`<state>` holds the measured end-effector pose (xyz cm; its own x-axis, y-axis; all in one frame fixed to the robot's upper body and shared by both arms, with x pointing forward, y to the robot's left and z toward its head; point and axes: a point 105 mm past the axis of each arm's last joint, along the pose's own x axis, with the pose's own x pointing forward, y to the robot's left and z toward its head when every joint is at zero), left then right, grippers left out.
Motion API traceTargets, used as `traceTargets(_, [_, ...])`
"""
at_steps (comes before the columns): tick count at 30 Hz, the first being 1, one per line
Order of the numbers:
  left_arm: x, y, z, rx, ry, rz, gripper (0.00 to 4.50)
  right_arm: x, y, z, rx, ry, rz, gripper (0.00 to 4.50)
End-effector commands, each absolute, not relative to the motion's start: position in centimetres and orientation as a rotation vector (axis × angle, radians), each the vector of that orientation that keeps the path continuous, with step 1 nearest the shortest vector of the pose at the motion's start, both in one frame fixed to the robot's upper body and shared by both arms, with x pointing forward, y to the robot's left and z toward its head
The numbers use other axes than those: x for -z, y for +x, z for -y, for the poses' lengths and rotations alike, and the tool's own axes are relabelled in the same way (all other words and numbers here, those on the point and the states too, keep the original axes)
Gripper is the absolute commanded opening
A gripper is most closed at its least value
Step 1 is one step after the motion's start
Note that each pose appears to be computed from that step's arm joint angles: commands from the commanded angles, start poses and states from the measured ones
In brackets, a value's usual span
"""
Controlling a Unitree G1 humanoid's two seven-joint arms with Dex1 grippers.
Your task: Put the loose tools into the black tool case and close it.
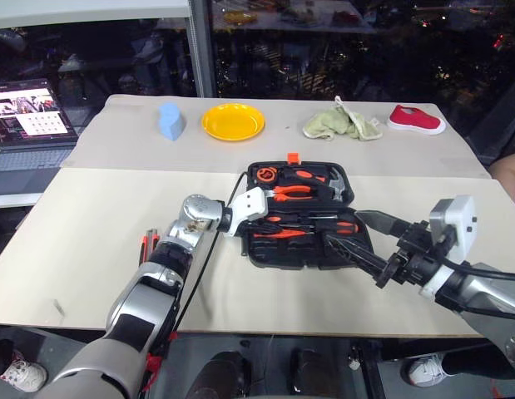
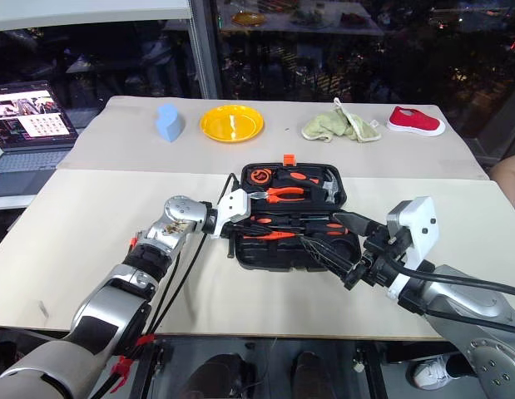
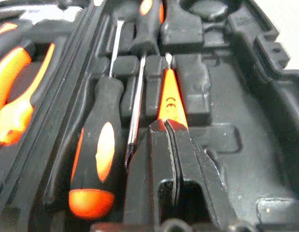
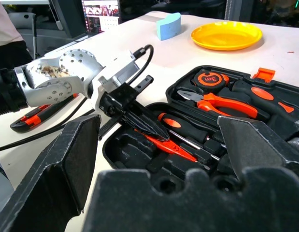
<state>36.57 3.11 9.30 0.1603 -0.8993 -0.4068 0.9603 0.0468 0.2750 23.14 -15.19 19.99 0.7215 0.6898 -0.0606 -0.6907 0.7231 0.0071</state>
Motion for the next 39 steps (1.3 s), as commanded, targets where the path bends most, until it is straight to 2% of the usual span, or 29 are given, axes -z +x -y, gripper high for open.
traceTargets(1, [-5.6, 35.7, -4.2, 1.438, 0.573, -0.310, 0.05, -21.0, 23.0, 15.0, -0.777, -0.034, -0.024, 4.50])
traceTargets(4, [-7.5, 35.5, -4.6, 1.475, 0.513, -0.266, 0.05, -20.9, 22.9, 14.8, -0.789, -0.033, -0.027, 4.50])
traceTargets(8, [-14.4, 34.8, -7.6, 1.483, 0.367, -0.187, 0.05, -21.2, 23.5, 14.5, -0.838, -0.047, -0.029, 4.50])
traceTargets(11, [-18.5, 34.2, -10.9, 1.373, 0.317, -0.171, 0.76, -21.3, 24.1, 14.0, -0.906, -0.060, -0.032, 4.50])
traceTargets(14, [-20.9, 32.7, -14.5, 1.235, 0.278, -0.178, 1.91, -21.2, 24.4, 13.1, -1.002, -0.083, -0.041, 4.50])
traceTargets(21, [-21.0, 27.8, -22.8, 0.885, 0.194, -0.286, 4.49, -21.6, 24.2, 10.9, -1.278, -0.125, -0.049, 4.50])
traceTargets(24, [-19.8, 25.0, -26.9, 0.704, 0.162, -0.364, 4.49, -21.8, 24.1, 10.0, -1.390, -0.144, -0.053, 4.50])
traceTargets(26, [-18.0, 21.8, -30.2, 0.527, 0.143, -0.457, 4.49, -21.9, 24.3, 9.3, -1.455, -0.144, -0.042, 4.50])
traceTargets(28, [-17.2, 19.9, -31.3, 0.440, 0.122, -0.520, 4.49, -21.8, 24.4, 8.8, -1.491, -0.135, -0.036, 4.50])
traceTargets(31, [-16.7, 19.4, -30.9, 0.402, 0.081, -0.573, 4.49, -21.4, 24.6, 8.2, -1.513, -0.125, -0.038, 4.50])
traceTargets(39, [-15.2, 20.4, -28.3, 0.360, -0.031, -0.793, 4.49, -20.8, 24.5, 7.8, -1.493, -0.102, -0.024, 4.50])
